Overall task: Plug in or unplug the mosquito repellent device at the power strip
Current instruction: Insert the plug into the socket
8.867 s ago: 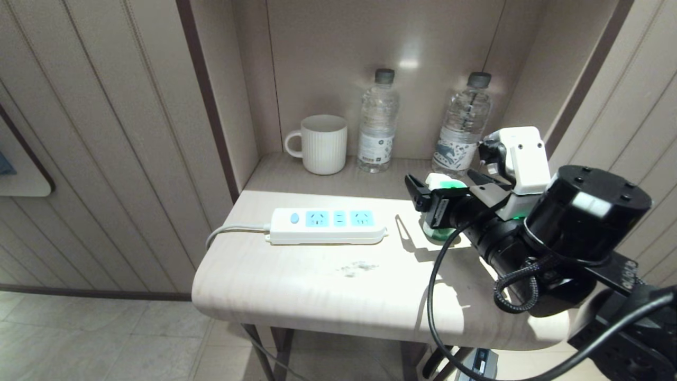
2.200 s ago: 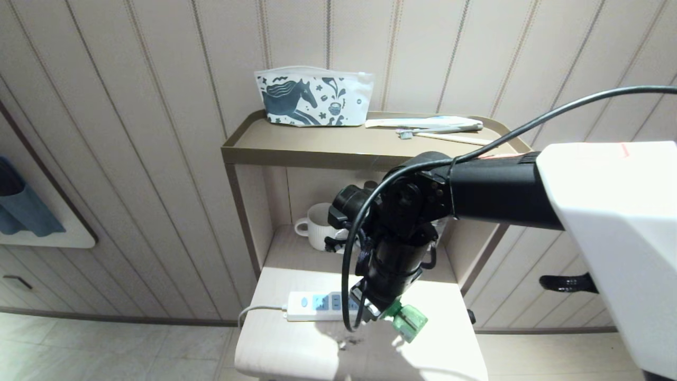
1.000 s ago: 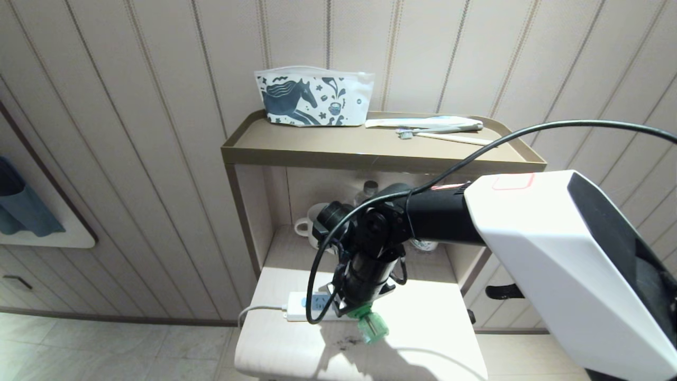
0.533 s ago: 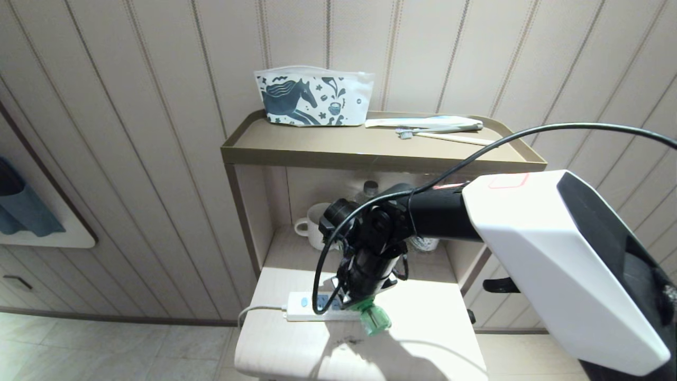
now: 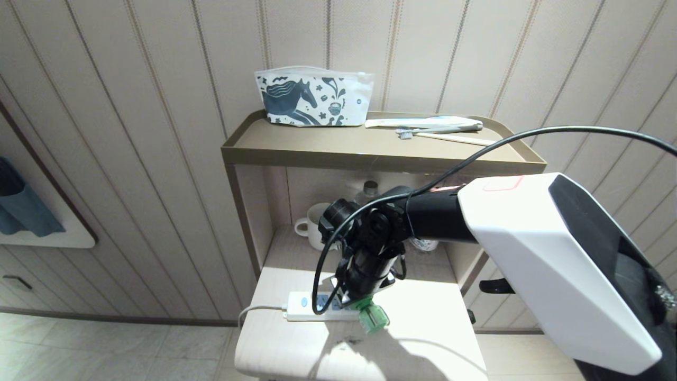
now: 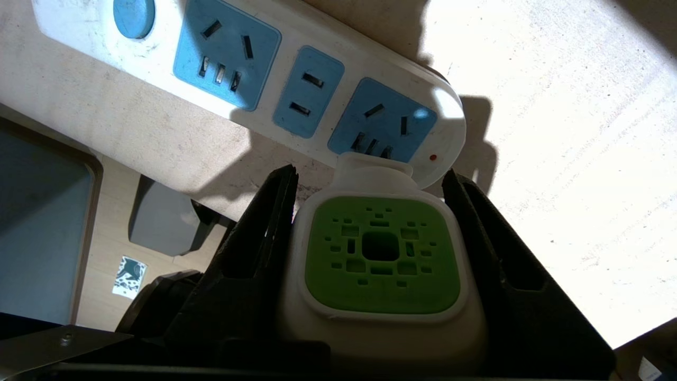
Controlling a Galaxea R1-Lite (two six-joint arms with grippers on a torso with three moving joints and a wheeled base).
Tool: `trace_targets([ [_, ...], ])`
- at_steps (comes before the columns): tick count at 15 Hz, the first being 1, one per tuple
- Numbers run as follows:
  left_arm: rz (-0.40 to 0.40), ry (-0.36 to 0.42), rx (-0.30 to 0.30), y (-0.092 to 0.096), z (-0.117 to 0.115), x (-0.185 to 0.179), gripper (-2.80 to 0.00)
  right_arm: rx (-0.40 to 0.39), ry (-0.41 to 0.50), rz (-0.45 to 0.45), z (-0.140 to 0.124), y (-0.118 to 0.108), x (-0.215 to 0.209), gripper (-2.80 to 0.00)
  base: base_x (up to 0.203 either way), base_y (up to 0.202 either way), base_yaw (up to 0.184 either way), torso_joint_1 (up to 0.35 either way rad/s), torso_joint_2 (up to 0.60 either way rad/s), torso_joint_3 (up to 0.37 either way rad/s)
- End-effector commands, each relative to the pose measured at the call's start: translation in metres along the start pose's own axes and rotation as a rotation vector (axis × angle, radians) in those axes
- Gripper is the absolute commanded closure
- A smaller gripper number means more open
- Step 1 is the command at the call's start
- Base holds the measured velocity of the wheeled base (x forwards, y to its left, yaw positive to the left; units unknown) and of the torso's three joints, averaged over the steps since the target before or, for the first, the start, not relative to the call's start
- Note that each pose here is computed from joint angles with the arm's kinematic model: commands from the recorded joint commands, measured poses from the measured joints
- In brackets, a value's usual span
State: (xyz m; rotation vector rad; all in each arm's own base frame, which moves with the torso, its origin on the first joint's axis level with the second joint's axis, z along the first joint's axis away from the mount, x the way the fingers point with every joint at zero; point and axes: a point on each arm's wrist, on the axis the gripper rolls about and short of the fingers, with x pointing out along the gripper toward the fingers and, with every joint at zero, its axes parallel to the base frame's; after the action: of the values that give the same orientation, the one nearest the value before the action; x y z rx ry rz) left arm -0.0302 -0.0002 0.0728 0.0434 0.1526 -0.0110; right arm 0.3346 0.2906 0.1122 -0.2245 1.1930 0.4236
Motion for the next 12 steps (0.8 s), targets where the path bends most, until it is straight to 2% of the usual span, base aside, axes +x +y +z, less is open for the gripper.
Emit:
trace_targets([
  [1, 0.0, 0.002, 0.0, 0.0, -0.0002, 0.0, 0.0, 0.001, 0.006, -0.002, -0.0004, 0.0001, 0.002, 0.0, 0.0, 0.0, 0.0, 0.0, 0.0, 0.0],
  [12, 0.0, 0.002, 0.0, 0.0, -0.0002, 0.0, 0.0, -0.005, 0.008, 0.002, -0.0014, 0.0034, 0.0025, 0.0, 0.0, 0.0, 0.0, 0.0, 0.0, 0.0],
])
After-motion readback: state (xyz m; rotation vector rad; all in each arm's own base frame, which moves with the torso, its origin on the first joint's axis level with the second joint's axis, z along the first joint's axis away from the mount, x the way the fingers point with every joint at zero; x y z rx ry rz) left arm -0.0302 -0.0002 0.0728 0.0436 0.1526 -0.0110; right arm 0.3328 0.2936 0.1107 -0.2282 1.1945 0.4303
